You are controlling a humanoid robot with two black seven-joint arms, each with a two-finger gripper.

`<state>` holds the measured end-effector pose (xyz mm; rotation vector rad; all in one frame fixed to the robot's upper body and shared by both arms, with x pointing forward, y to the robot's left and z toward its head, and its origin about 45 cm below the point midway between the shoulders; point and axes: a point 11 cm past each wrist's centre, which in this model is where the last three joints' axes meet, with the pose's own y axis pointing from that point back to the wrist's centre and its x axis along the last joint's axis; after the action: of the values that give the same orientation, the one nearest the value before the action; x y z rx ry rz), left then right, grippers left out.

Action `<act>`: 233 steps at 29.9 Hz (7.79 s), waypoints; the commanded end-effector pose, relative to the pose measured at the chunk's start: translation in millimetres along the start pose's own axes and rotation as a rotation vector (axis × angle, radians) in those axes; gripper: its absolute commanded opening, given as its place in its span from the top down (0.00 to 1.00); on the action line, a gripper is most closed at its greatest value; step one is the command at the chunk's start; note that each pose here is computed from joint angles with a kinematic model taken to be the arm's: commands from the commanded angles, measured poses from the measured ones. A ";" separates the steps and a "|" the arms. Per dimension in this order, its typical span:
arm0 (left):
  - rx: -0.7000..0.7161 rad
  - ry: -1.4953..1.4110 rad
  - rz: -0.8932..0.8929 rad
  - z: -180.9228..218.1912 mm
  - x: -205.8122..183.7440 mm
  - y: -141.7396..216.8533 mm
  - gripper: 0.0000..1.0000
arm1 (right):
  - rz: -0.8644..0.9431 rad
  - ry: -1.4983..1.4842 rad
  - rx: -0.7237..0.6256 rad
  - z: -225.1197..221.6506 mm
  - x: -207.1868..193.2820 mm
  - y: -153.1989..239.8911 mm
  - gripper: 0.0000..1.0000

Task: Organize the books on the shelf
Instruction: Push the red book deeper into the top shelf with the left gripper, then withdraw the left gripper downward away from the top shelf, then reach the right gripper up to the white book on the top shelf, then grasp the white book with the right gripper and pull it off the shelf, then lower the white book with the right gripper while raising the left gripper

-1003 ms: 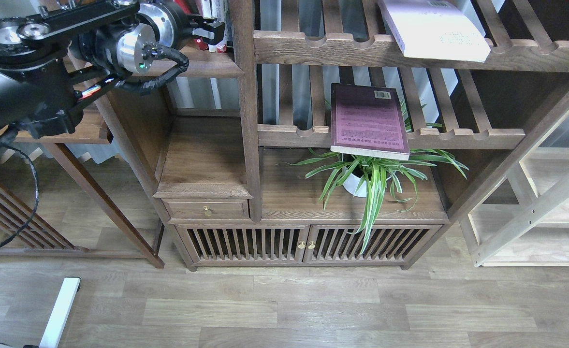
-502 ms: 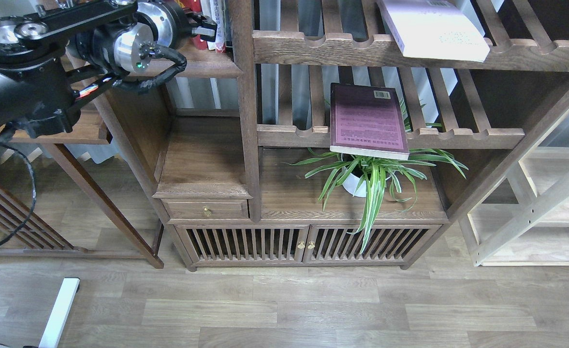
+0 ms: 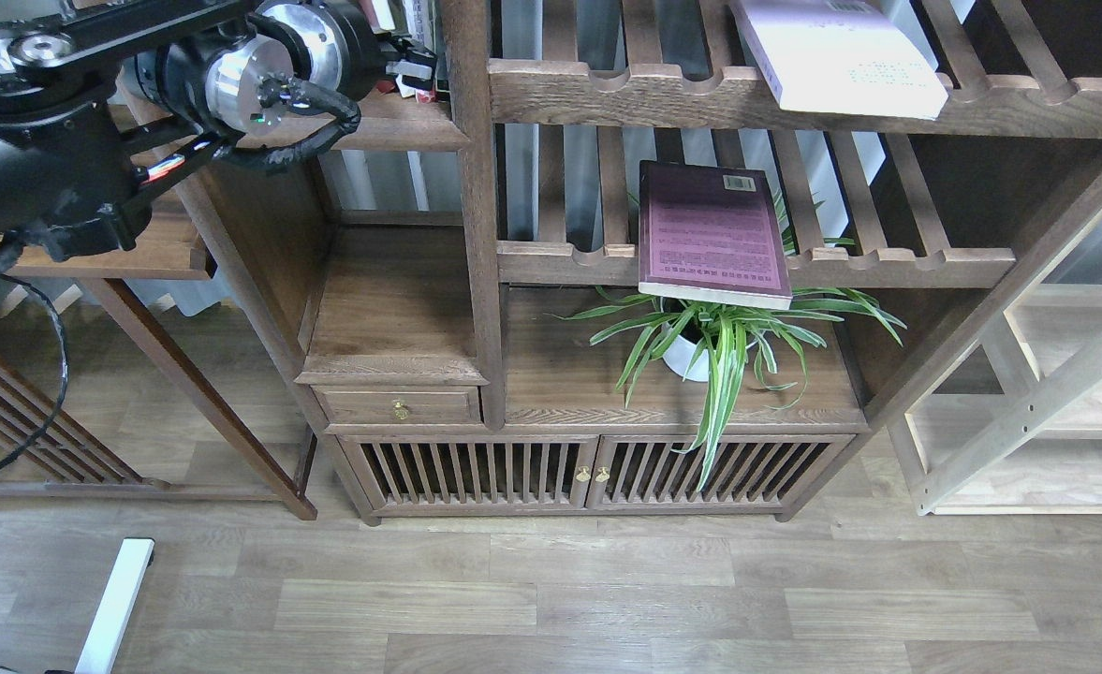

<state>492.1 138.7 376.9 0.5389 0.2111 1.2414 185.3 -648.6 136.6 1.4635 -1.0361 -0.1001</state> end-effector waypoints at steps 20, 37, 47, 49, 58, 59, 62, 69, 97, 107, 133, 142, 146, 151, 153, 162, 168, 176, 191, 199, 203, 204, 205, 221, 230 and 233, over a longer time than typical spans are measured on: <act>0.048 -0.069 -0.076 -27.9 18.7 51.8 0.99 | -0.006 -0.003 -0.010 4.7 -3.2 1.1 0.00; 0.329 -0.111 -0.224 -202.6 17.6 66.9 0.78 | 0.020 -0.030 -0.064 30.7 -0.1 16.2 0.00; 0.463 -0.138 -0.263 -343.8 12.7 87.8 0.38 | 0.079 -0.054 -0.021 18.5 24.0 24.4 0.00; 0.491 -0.138 -0.264 -372.0 11.7 96.0 0.24 | 0.091 -0.073 0.008 11.5 27.3 24.6 0.00; 0.563 -0.071 -0.202 -453.0 21.3 117.4 0.15 | 0.179 -0.072 0.165 -45.6 56.7 19.9 0.00; 0.563 -0.064 -0.199 -457.6 19.4 117.4 0.14 | 0.186 -0.066 0.180 -52.0 58.4 19.0 0.00; 0.579 -0.038 -0.200 -480.0 5.8 117.7 0.13 | 0.229 -0.043 0.243 -77.2 68.0 19.5 0.00; 0.621 -0.012 -0.143 -532.4 7.5 132.7 0.13 | 0.372 0.030 0.354 -117.6 97.8 46.1 0.00; 0.631 0.021 -0.112 -566.7 -30.7 134.0 0.13 | 0.614 0.527 0.753 -277.1 101.0 111.1 0.01; 0.630 0.011 -0.091 -566.5 -24.9 131.0 0.13 | 0.553 0.623 0.873 -334.1 76.2 100.4 0.00; 0.628 0.008 -0.079 -567.2 -27.2 124.9 0.13 | 0.522 0.709 0.928 -402.0 79.1 97.1 0.21; 0.631 0.008 -0.077 -568.5 -26.4 126.1 0.13 | 0.523 0.745 0.915 -411.3 81.5 96.8 0.56; 0.630 0.007 -0.076 -569.0 -26.8 126.3 0.13 | 0.527 0.736 0.906 -412.0 85.9 99.8 0.58; 0.630 0.007 -0.076 -569.4 -27.7 125.7 0.13 | 0.516 0.730 0.904 -409.1 86.3 99.5 0.88; 0.631 0.006 -0.072 -569.6 -26.1 125.2 0.13 | 0.500 0.720 0.901 -406.8 88.1 101.1 0.95; 0.633 0.004 -0.069 -570.4 -25.1 125.0 0.13 | 0.478 0.630 0.921 -392.2 103.0 119.1 1.00; 0.630 0.004 -0.070 -570.0 -26.7 122.7 0.13 | 0.501 0.539 0.910 -374.4 120.5 132.1 1.00; 0.629 0.004 -0.070 -569.6 -26.8 121.9 0.13 | 0.538 0.446 0.861 -339.6 142.4 145.4 1.00; 0.627 0.002 -0.070 -569.0 -26.6 121.4 0.13 | 0.471 0.336 0.825 -293.8 149.3 175.8 1.00; 0.611 -0.007 -0.066 -561.5 -22.5 113.6 0.13 | 0.454 0.288 0.758 -254.5 157.4 196.2 1.00; 0.613 -0.008 -0.062 -562.5 -23.0 110.7 0.12 | 0.485 0.244 0.721 -228.9 166.0 212.6 1.00; 0.612 -0.009 -0.061 -562.5 -23.2 109.6 0.12 | 0.491 0.234 0.711 -222.7 167.6 216.5 1.00; 0.611 -0.009 -0.061 -562.4 -23.3 108.7 0.12 | 0.499 0.222 0.698 -214.6 169.3 221.3 1.00; 0.588 -0.014 -0.068 -553.5 -25.7 99.3 0.12 | 0.398 0.113 0.559 -144.5 157.8 244.8 1.00; 0.536 -0.024 -0.070 -532.2 -23.3 81.0 0.05 | 0.188 0.148 0.424 -117.8 124.5 217.3 1.00; 0.502 -0.034 -0.067 -517.9 -19.7 69.9 0.04 | 0.124 0.157 0.387 -111.0 113.0 207.0 1.00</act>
<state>187.7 280.0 -40.7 0.9949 0.5395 1.1079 217.8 -598.1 405.2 1.7124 -1.1049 0.3735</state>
